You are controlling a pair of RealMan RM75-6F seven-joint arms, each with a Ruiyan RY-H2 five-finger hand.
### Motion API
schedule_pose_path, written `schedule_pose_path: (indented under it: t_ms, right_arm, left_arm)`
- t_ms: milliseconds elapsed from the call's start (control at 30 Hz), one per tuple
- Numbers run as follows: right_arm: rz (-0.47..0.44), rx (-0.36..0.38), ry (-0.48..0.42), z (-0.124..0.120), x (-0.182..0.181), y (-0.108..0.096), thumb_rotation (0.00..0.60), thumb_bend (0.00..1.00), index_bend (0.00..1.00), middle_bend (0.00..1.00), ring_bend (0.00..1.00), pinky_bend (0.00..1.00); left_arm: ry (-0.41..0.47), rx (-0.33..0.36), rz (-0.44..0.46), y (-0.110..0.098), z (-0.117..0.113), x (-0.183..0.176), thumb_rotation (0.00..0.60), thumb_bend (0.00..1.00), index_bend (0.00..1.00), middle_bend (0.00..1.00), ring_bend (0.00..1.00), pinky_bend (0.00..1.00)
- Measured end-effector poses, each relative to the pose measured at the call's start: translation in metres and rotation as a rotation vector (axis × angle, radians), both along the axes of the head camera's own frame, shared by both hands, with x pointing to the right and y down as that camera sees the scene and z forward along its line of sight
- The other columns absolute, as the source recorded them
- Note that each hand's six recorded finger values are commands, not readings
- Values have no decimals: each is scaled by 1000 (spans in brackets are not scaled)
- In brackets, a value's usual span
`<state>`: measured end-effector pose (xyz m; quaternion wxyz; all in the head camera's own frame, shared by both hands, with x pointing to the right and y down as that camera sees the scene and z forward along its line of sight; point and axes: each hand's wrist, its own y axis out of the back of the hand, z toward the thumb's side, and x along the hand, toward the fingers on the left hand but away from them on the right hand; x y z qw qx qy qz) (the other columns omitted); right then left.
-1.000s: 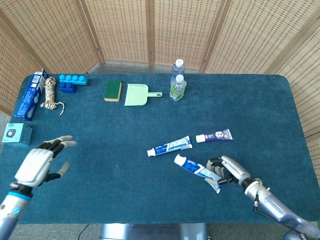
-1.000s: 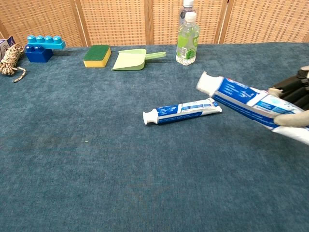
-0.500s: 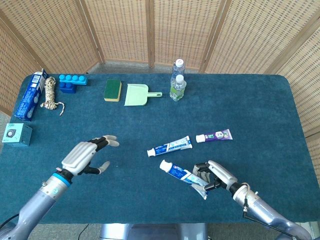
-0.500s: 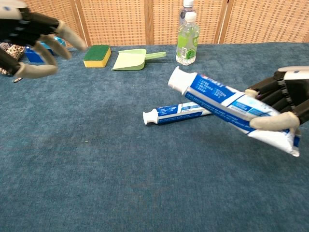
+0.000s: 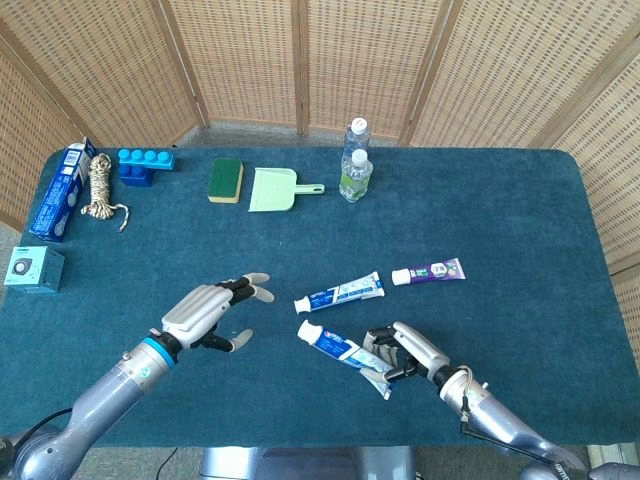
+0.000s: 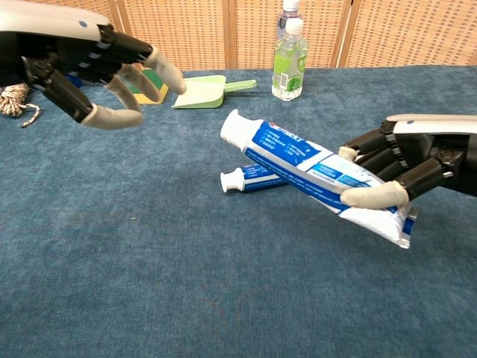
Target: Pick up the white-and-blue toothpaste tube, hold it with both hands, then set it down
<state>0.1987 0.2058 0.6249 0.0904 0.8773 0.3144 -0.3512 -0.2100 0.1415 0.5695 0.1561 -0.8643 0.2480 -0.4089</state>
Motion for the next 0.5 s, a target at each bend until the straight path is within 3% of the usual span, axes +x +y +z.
schedule_pose_path:
  t_ms: [500]
  right_arm:
    - [-30, -3, -26, 1, -25, 3, 600, 651, 1000, 770, 744, 680]
  left_arm:
    - [25, -56, 44, 8, 6, 26, 600, 381, 227, 93, 174, 207]
